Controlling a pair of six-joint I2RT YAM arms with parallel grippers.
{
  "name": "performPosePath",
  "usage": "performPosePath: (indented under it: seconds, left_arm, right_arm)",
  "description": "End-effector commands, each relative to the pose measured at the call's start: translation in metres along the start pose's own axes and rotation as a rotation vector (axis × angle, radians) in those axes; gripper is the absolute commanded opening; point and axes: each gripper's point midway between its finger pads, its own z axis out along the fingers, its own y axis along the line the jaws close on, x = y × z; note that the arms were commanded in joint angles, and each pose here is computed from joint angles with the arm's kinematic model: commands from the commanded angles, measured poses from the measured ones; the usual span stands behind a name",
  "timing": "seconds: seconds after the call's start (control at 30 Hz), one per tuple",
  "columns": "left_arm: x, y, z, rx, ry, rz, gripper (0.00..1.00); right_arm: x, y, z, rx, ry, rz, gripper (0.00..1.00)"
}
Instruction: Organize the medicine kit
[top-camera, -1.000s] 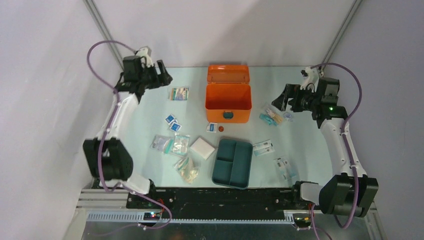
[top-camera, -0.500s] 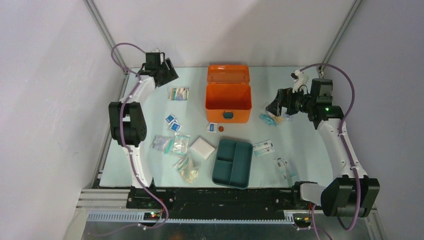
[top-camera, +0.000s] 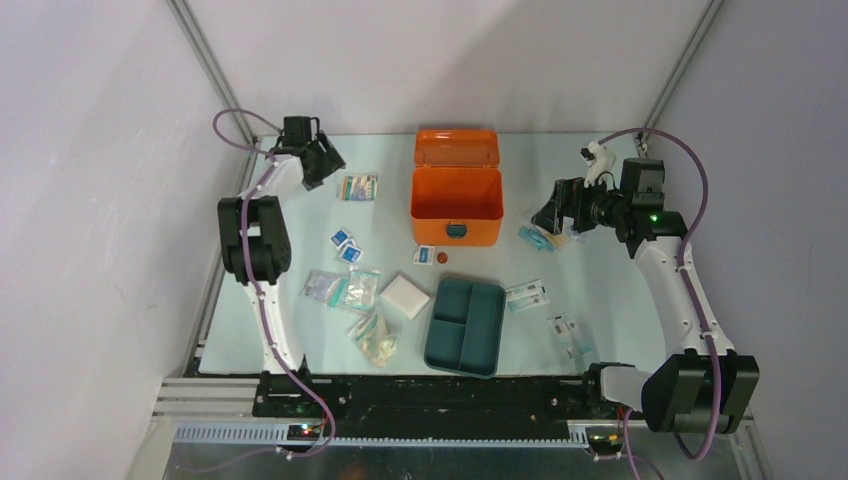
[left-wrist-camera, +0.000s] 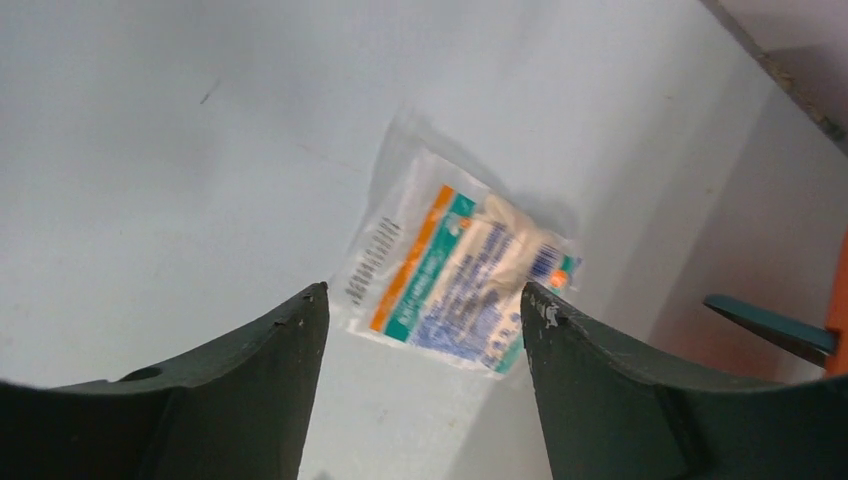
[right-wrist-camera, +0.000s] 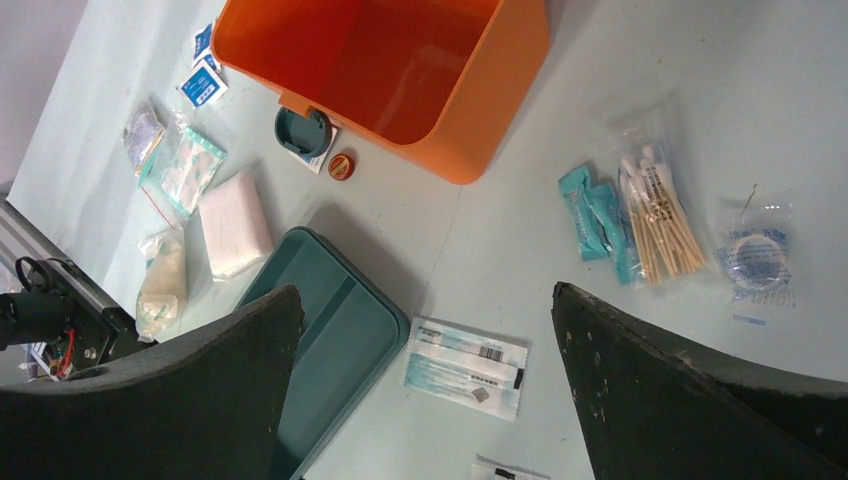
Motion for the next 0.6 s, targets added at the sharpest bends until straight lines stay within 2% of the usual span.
performPosePath:
  seconds: [0.0, 0.27, 0.57]
  left_arm:
    - [0.007, 0.003, 0.021, 0.065, 0.079, -0.032, 0.74]
    - [0.014, 0.009, 0.042, 0.084, 0.128, -0.116, 0.71]
    - [0.044, -0.016, 0.060, 0.196, 0.257, -0.213, 0.67]
  right_arm:
    - [-0.014, 0.007, -0.003, -0.028, -0.031, -0.031, 0.99]
    - [-0.010, 0.005, -0.002, -0.019, -0.018, -0.024, 0.99]
    - [-0.010, 0.001, -0.004, -0.004, -0.018, -0.017, 0.99]
